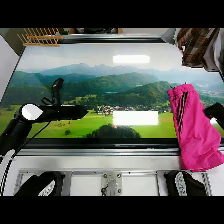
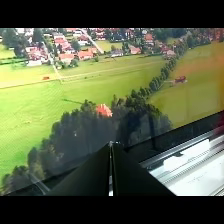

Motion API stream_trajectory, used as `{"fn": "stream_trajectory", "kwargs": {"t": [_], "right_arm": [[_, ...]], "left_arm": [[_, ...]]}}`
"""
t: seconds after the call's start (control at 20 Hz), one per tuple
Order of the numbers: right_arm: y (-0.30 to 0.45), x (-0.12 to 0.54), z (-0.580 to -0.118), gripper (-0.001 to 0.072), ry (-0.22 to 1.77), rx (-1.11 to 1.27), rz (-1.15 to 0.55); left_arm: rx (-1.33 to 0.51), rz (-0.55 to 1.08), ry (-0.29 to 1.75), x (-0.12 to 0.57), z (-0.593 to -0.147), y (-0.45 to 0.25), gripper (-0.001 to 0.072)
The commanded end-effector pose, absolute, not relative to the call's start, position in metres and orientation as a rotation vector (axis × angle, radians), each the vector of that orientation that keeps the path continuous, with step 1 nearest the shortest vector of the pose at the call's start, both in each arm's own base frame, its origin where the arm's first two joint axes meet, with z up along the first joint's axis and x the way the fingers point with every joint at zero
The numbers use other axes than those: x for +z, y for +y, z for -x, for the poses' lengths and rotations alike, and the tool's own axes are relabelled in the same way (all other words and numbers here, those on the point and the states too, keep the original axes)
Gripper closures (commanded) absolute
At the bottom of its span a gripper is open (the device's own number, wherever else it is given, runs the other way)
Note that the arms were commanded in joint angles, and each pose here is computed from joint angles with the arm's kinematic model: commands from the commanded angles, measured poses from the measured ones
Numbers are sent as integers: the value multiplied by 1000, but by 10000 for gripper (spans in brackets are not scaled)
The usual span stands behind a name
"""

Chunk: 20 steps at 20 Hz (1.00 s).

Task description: Fold the clothes and pants, and hang the long-sleeved shirts on hangers.

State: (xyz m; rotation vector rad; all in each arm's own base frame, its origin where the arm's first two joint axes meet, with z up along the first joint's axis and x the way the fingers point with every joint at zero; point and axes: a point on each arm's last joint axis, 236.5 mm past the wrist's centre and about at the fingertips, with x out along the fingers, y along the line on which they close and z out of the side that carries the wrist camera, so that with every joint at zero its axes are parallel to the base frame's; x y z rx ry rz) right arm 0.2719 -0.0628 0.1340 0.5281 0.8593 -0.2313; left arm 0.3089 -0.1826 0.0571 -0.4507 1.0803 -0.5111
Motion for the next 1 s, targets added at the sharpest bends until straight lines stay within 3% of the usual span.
{"fn": "stream_trajectory", "kwargs": {"t": [0.0,0.05,0.1,0.2,0.25,0.95], "right_arm": [[31,153,-282,44,852,100,-491],[46,151,-281,45,874,148,-471],[59,147,-280,116,899,191,-453],[78,141,-279,572,936,251,-428],[85,138,-278,701,951,270,-420],[92,129,-269,704,1020,295,-413]], "left_arm": [[-511,449,1076,57,-310,-182,691],[-511,449,1077,57,-310,-182,691],[-511,449,1077,57,-310,-183,691],[-512,448,1078,57,-309,-183,691],[-511,449,1077,57,-309,-183,691],[-511,449,1077,57,-309,-183,691]]}}
